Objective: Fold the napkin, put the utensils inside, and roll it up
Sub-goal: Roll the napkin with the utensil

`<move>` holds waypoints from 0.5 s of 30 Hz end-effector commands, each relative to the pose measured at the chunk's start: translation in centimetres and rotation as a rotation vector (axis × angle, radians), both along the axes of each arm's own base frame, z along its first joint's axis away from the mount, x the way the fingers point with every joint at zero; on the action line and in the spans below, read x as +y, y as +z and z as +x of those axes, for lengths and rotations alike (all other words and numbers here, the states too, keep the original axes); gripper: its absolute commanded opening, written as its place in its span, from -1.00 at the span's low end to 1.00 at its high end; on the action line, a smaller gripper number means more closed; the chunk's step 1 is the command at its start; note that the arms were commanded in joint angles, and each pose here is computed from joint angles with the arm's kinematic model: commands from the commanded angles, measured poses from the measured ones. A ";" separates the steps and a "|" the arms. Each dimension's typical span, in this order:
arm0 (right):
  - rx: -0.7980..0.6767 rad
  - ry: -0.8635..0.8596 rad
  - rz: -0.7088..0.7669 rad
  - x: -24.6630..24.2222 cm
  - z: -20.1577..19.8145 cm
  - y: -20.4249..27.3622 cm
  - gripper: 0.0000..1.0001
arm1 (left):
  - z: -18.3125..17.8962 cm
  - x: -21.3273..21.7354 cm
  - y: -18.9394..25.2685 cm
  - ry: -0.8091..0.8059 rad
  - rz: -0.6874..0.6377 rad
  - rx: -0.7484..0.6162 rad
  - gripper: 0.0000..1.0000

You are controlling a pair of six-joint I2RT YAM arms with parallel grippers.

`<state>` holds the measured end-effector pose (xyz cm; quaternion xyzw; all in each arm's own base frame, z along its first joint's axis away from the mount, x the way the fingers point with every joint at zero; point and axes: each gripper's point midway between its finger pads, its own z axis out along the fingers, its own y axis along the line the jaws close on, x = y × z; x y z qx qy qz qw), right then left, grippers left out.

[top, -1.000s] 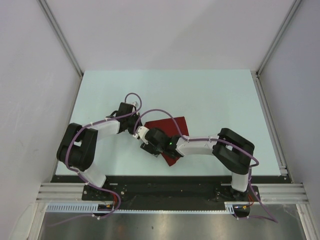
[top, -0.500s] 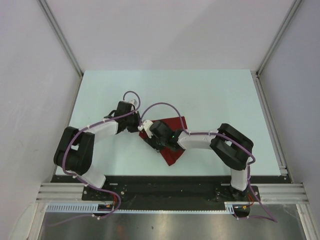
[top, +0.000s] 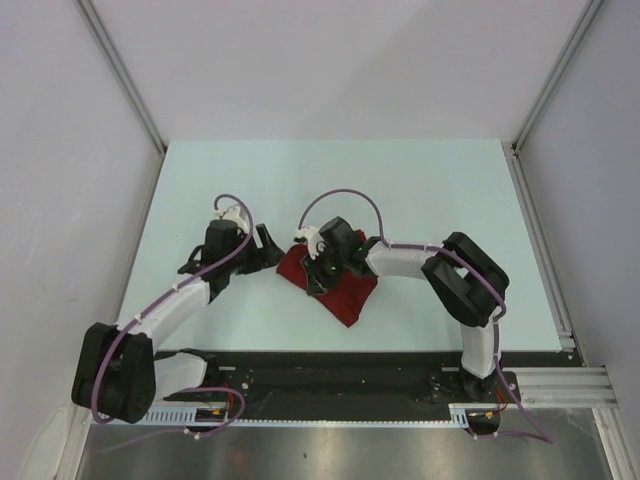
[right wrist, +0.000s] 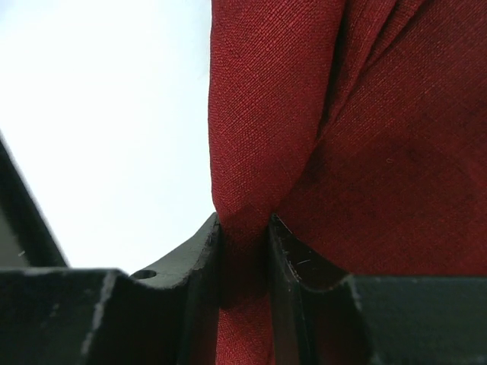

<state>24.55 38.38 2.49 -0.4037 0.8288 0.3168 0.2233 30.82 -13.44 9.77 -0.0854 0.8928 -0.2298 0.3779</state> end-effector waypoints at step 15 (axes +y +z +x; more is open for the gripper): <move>0.483 0.187 -0.022 -1.7 -7.6 -3.1 -0.49 | -1.7 -1.7 -5.3 -0.058 -0.085 0.140 0.61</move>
